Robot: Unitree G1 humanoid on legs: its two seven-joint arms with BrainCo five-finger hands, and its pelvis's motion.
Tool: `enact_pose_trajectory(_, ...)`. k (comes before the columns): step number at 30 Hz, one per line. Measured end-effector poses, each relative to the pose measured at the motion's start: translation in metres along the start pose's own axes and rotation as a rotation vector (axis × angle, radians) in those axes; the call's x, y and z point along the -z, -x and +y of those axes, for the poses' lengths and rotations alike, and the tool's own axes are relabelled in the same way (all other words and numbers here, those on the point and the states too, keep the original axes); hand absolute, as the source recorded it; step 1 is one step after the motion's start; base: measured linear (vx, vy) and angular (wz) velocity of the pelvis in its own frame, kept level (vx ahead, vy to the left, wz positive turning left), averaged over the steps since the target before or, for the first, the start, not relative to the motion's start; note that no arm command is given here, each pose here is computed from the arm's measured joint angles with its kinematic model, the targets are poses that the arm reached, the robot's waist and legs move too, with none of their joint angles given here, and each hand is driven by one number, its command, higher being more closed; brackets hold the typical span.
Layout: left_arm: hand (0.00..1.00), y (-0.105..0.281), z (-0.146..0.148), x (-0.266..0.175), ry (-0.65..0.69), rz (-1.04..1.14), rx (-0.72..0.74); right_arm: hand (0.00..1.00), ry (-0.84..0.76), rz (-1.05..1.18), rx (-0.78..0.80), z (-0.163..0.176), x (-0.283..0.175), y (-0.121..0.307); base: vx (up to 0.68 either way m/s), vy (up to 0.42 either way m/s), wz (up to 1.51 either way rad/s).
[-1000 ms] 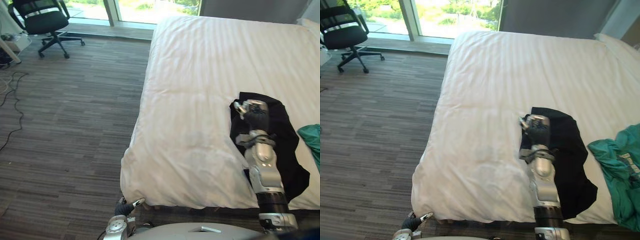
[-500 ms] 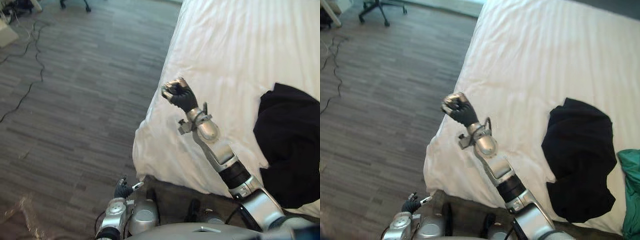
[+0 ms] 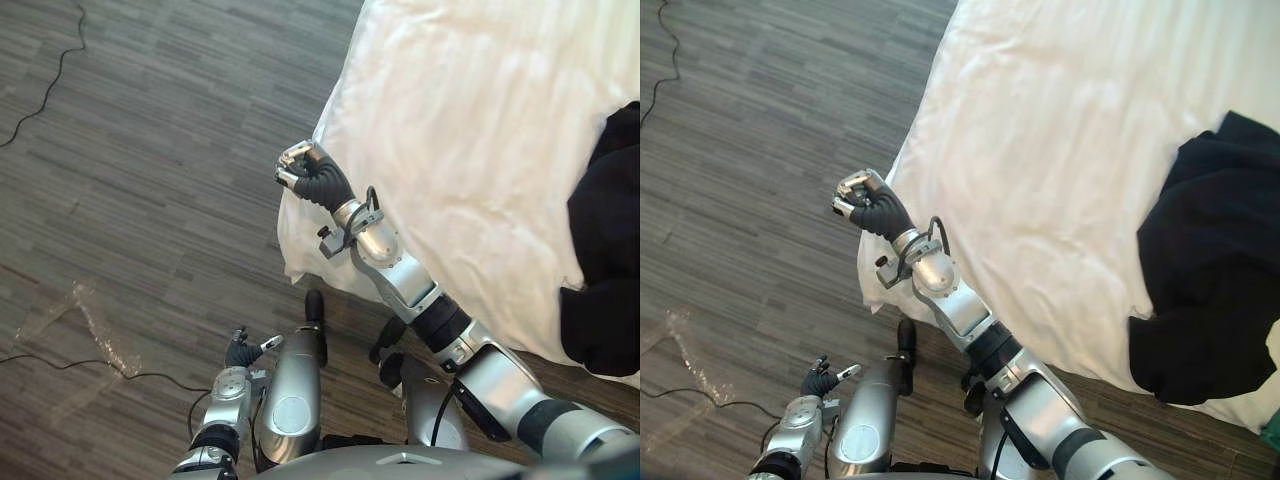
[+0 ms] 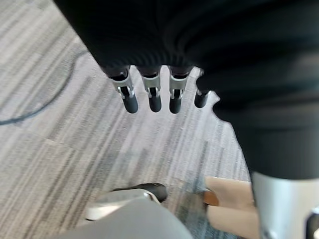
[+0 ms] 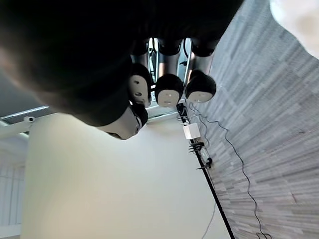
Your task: Tidy the bed and pick cloth on bed and put in laundry
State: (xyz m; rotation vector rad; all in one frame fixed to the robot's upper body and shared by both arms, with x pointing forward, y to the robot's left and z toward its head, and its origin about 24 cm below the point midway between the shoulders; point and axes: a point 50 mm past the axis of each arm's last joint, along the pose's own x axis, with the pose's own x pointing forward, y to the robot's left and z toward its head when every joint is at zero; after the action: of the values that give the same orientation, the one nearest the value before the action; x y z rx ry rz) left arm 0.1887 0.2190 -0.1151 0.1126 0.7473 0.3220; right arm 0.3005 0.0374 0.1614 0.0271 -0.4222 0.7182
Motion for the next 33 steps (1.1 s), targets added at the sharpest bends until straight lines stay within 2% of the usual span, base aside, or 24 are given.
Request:
enact_pose_trajectory(5, 0.00, -0.004, -0.006, -0.014, 0.012, -0.035, 0.011, 1.00, -0.039, 0.050, -0.047, 0.023, 0.012, -0.003, -0.06, -0.012, 0.16)
enact_pose_trajectory(12, 0.00, -0.009, -0.032, -0.058, 0.096, -0.160, 0.056, 1.00, -0.053, 0.053, 0.147, -0.017, 0.010, -0.013, -0.06, -0.033, 0.21)
enact_pose_trajectory(16, 0.00, -0.008, -0.037, -0.072, 0.145, -0.210, 0.063, 1.00, 0.008, 0.059, 0.195, -0.031, 0.008, -0.019, -0.03, -0.084, 0.11)
enact_pose_trajectory(20, 0.00, -0.006, -0.041, -0.078, 0.186, -0.235, 0.068, 1.00, 0.035, 0.091, 0.217, -0.041, 0.013, -0.021, -0.03, -0.071, 0.09)
enact_pose_trajectory(25, 0.00, -0.005, -0.043, -0.074, 0.215, -0.222, 0.088, 1.00, -0.018, 0.235, 0.293, -0.055, 0.044, -0.009, -0.01, -0.027, 0.06)
enact_pose_trajectory(28, 0.00, -0.004, -0.047, -0.071, 0.228, -0.204, 0.097, 1.00, -0.112, 0.401, 0.392, -0.061, 0.080, 0.017, 0.01, 0.009, -0.03)
enact_pose_trajectory(30, 0.00, -0.002, -0.049, -0.064, 0.262, -0.179, 0.092, 1.00, -0.232, 0.566, 0.571, -0.067, 0.121, 0.067, 0.02, 0.039, -0.26)
enact_pose_trajectory(33, 0.00, -0.003, -0.048, -0.054, 0.251, -0.137, 0.088, 1.00, -0.314, 0.751, 0.720, -0.058, 0.159, 0.135, 0.03, 0.039, -0.48)
